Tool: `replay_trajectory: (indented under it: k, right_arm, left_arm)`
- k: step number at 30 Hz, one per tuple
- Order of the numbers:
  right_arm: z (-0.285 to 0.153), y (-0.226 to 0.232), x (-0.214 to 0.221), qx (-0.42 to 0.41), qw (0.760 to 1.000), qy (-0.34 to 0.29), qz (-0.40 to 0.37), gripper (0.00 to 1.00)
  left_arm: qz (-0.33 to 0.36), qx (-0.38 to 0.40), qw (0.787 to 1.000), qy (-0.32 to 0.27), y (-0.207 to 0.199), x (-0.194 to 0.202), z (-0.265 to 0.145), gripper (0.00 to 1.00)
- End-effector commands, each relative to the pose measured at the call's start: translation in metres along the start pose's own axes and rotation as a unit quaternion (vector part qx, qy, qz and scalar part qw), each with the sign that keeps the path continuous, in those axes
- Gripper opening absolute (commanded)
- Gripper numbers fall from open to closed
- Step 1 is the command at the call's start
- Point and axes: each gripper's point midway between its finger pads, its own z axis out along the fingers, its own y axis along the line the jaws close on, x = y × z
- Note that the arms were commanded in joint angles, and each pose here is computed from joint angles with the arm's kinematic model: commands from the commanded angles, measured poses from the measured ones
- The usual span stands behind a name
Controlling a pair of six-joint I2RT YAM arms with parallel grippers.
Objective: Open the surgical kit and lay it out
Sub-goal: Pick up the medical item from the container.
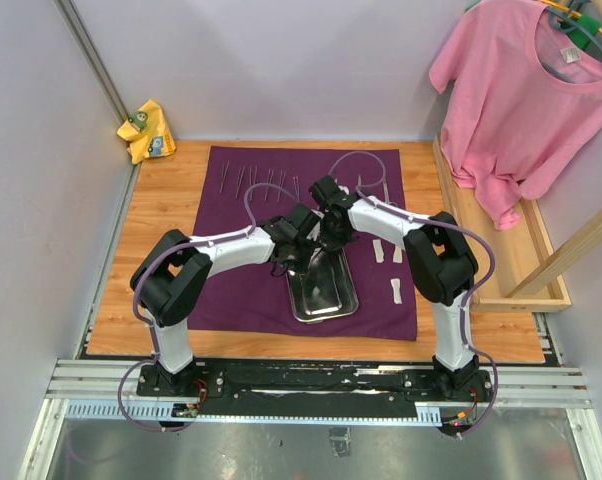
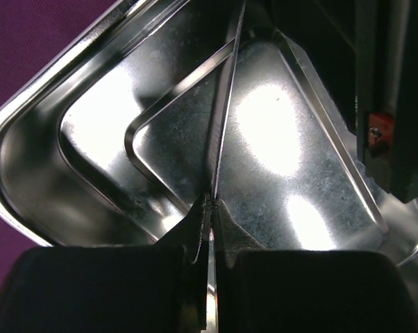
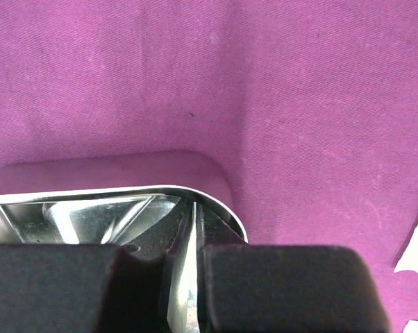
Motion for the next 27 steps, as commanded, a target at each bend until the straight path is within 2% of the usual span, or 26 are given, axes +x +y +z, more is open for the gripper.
replay_trajectory:
  k: [1,6,12,19,27]
  right_arm:
    - [-0.008,0.002,-0.005,0.010,1.000,-0.009,-0.008,0.06]
    - [-0.027,0.001,-0.014,0.007,1.000,-0.029,-0.010,0.15]
    - [-0.077,-0.002,-0.034,-0.016,0.997,-0.075,-0.003,0.27]
    - [-0.116,-0.028,-0.031,-0.021,0.994,-0.103,0.007,0.34]
    - [-0.117,-0.047,-0.004,-0.012,0.996,-0.087,0.000,0.38]
  left_arm:
    - [0.001,-0.007,1.000,0.003,0.002,0.000,-0.003,0.00]
    - [-0.003,-0.007,1.000,-0.011,0.001,-0.008,-0.010,0.00]
    - [-0.011,-0.007,1.000,-0.028,0.000,-0.017,-0.019,0.00]
    - [-0.021,-0.001,0.999,-0.047,-0.004,-0.027,-0.032,0.00]
    - [-0.043,0.016,0.996,-0.070,-0.008,-0.037,-0.049,0.00]
